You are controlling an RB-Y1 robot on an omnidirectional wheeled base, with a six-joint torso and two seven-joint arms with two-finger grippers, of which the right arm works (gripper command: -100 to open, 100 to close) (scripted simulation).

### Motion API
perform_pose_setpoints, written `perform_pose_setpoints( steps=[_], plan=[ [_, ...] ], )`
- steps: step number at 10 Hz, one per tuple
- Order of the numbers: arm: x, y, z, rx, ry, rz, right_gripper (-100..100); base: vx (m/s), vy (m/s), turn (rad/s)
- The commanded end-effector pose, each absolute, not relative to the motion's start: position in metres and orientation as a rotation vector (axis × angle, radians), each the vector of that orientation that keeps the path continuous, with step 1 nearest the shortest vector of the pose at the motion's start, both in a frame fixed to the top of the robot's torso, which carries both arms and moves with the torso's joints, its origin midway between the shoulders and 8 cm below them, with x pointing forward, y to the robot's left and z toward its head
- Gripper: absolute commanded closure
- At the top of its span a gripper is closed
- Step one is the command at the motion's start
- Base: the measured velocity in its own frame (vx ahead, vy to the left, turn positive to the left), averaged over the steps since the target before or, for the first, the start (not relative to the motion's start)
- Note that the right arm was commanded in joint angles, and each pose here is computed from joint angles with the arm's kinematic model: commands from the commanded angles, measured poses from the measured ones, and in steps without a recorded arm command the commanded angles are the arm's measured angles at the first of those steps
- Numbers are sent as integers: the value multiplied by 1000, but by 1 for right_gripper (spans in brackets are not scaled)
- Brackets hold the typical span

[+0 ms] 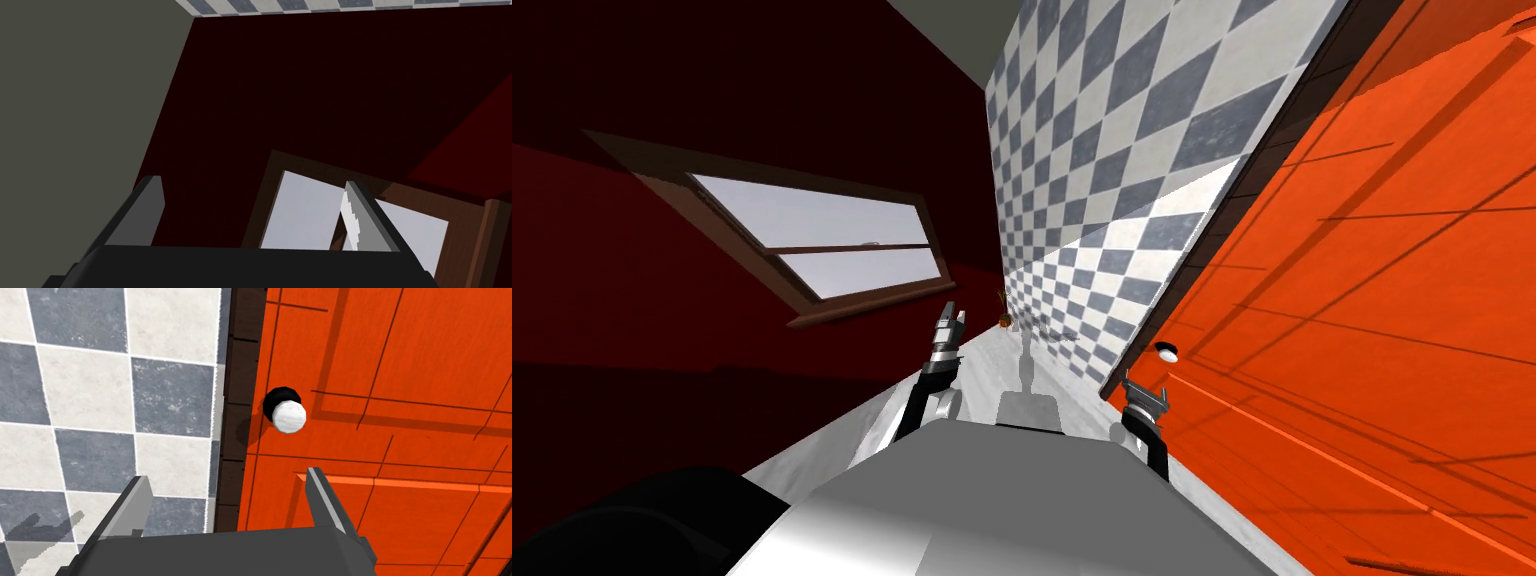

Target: Pull the door open

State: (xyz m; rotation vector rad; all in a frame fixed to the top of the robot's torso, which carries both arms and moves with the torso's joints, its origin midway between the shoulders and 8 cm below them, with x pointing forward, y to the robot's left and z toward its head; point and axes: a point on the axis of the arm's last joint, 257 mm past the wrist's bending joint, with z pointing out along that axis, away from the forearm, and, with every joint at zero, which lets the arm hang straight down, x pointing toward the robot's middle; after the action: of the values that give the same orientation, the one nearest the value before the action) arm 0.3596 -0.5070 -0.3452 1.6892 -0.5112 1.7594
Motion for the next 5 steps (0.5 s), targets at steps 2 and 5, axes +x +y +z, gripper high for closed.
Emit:
perform_pose_setpoints(
  steps=[2,5],
  plan=[
    [353,-512,-357,1698,-576,1751,-100,-20,-183,116],
    [343,-519,-371,1706,-658,1737,-100,10,-214,160]
  ],
)
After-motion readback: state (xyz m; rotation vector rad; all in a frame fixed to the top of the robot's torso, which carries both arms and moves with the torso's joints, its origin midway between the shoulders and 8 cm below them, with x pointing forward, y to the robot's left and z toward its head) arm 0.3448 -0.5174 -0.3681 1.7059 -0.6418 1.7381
